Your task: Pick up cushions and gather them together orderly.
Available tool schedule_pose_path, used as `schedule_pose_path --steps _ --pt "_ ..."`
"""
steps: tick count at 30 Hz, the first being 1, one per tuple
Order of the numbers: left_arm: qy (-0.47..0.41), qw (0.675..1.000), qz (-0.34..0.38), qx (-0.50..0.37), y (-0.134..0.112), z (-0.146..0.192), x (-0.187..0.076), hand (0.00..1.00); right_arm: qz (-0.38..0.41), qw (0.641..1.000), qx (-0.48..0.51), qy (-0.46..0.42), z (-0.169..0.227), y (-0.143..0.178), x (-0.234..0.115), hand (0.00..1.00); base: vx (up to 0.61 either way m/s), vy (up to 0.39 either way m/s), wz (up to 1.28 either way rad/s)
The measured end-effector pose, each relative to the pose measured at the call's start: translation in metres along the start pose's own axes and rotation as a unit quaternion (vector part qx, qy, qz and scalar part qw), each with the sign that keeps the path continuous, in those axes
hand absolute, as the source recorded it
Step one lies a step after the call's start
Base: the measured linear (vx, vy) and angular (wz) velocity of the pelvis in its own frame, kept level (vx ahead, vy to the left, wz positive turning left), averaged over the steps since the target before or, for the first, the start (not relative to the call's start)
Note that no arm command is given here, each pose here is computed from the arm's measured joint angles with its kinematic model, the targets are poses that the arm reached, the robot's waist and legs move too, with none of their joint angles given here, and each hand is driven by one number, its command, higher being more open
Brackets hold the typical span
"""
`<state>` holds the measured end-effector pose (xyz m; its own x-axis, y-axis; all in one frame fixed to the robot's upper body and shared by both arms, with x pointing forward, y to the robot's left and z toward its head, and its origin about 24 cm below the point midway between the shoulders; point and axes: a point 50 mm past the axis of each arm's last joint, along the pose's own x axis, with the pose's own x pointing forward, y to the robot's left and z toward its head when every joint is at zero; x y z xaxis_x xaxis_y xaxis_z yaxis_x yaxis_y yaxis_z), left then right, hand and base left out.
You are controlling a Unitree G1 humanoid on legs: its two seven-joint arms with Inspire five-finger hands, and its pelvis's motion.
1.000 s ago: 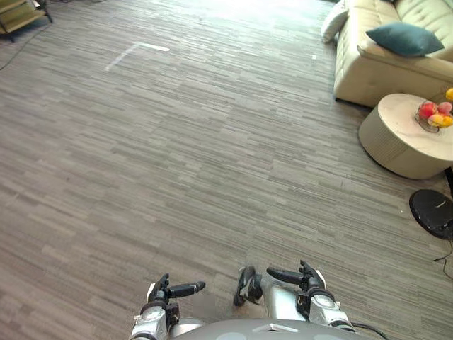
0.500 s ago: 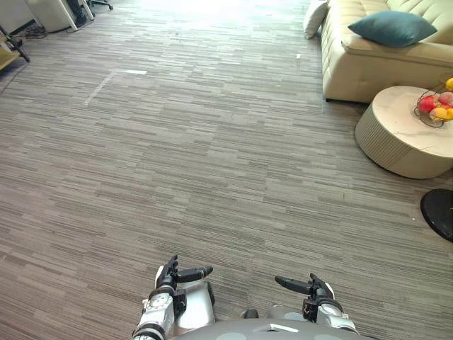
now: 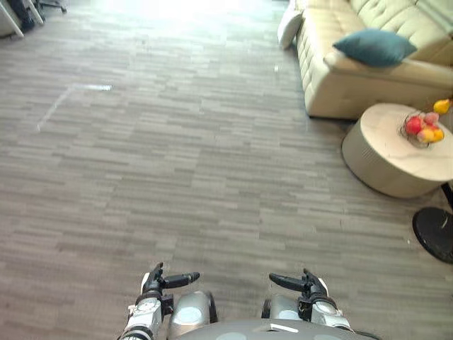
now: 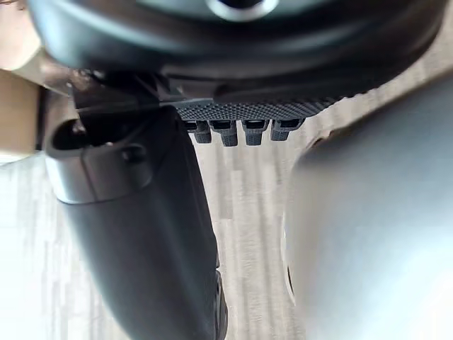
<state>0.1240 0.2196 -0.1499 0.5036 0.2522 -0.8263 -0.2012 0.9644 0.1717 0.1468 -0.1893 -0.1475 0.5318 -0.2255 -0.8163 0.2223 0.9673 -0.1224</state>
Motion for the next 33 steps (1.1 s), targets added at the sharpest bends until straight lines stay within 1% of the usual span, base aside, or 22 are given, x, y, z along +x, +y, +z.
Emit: schedule_pose_path --steps 4,8,11,14,18,22,24,26,29,33 --pt "0.012 1.000 -0.003 0.007 -0.002 -0.008 -0.002 1.00 0.003 1.000 0.003 -0.009 0.006 0.002 0.001 1.00 0.59 -0.167 0.19" --pt "0.010 0.999 -0.029 -0.012 -0.024 -0.008 -0.004 1.00 -0.008 0.999 0.030 -0.014 0.011 -0.003 0.002 1.00 0.69 -0.250 0.21" --pt "-0.004 0.999 -0.037 -0.015 -0.029 -0.002 -0.004 1.00 -0.008 1.000 0.027 -0.012 0.007 -0.004 0.000 1.00 0.60 -0.256 0.23" --pt "-0.025 0.999 -0.018 -0.035 -0.020 0.007 -0.003 1.00 -0.005 1.000 0.016 -0.001 0.001 -0.002 -0.001 1.00 0.51 -0.131 -0.23" --pt "-0.045 0.998 -0.011 -0.046 -0.018 0.015 -0.003 1.00 -0.009 1.000 0.015 0.017 -0.007 -0.003 -0.002 1.00 0.43 0.023 -0.30" --pt "-0.055 0.997 -0.015 -0.061 -0.023 0.019 -0.003 1.00 -0.014 0.999 0.012 0.035 -0.017 -0.006 -0.003 1.00 0.50 0.192 -0.32" --pt "-0.059 0.996 -0.012 -0.065 -0.019 0.023 -0.002 1.00 -0.017 0.999 0.010 0.044 -0.021 -0.006 -0.004 1.00 0.55 0.238 -0.41" --pt "-0.067 0.996 -0.004 -0.060 -0.012 0.030 0.000 1.00 -0.007 0.999 0.008 0.051 -0.025 0.002 -0.005 1.00 0.53 0.209 -0.20" --pt "-0.058 0.997 0.003 -0.051 -0.005 0.026 0.001 1.00 -0.011 0.998 0.014 0.064 -0.032 0.001 -0.007 1.00 0.55 0.239 -0.06" --pt "-0.017 0.999 0.012 -0.037 0.000 0.009 0.001 1.00 -0.002 0.999 0.007 0.044 -0.023 0.002 -0.005 1.00 0.54 0.122 -0.02"
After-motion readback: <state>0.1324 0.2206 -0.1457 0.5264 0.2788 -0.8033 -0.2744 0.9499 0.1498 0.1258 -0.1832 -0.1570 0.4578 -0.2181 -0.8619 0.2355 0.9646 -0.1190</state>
